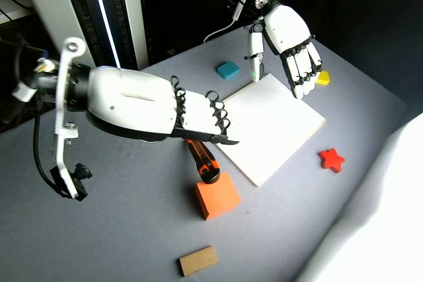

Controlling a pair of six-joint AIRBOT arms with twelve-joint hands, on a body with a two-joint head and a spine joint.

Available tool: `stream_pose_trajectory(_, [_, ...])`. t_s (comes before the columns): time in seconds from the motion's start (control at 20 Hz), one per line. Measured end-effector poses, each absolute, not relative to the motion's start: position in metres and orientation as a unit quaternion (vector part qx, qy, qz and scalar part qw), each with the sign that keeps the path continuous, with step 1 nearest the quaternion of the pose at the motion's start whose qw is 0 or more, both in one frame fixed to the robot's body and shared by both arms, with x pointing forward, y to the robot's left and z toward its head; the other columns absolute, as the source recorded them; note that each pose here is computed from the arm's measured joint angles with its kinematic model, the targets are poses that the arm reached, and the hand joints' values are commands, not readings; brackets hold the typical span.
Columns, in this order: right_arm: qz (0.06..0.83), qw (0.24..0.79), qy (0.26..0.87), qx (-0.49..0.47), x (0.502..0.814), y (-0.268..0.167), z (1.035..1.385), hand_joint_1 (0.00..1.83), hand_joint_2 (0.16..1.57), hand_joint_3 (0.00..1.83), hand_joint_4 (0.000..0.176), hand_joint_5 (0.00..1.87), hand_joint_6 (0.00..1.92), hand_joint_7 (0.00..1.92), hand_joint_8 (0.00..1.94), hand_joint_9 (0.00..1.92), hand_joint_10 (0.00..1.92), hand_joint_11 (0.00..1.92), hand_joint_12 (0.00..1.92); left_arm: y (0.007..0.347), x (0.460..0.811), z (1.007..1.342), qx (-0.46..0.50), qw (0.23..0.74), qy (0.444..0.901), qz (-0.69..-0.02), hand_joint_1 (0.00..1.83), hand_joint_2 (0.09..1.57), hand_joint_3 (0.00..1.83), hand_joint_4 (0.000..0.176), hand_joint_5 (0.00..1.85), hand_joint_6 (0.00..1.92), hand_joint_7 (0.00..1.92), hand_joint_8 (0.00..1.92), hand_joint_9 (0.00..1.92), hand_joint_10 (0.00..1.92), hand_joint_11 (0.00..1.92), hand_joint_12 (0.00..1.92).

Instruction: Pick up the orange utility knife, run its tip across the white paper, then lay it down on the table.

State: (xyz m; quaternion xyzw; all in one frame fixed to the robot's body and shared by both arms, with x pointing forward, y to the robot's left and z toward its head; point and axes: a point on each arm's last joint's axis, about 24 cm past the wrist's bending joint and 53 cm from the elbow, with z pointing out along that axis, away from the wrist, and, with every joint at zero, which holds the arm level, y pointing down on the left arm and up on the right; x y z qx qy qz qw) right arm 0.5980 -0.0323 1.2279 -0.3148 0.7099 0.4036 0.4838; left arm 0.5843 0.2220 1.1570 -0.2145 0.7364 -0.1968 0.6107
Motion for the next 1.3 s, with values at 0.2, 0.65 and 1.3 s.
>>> stream_pose_trajectory(0.2, [0.395,0.459,0.718,-0.343,0.596,-0.022,1.208,0.99,1.09,0.00,0.000,0.00,0.00,0.00,0.00,0.00,0.00,0.00,0.00,0.226,0.584,1.153,-0.221,0.610,0.736,-0.194,0.19,1.30,0.00,0.034,0.18,0.00,0.24,0.00,0.28,0.01,0.00,0.84])
stream_pose_trajectory(0.65, [0.343,0.473,0.731,-0.351,0.631,0.002,1.169,1.01,1.10,0.00,0.000,0.00,0.00,0.00,0.00,0.00,0.00,0.00,0.00,0.220,0.582,1.148,-0.232,0.602,0.735,-0.207,0.23,1.29,0.00,0.033,0.16,0.00,0.22,0.00,0.25,0.00,0.00,0.84])
stream_pose_trajectory(1.3, [0.310,0.460,0.726,-0.407,0.637,0.019,1.135,0.99,1.11,0.00,0.000,0.00,0.00,0.00,0.00,0.00,0.00,0.00,0.00,0.220,0.583,1.146,-0.233,0.603,0.735,-0.206,0.14,1.29,0.00,0.022,0.19,0.01,0.24,0.00,0.28,0.01,0.00,0.94])
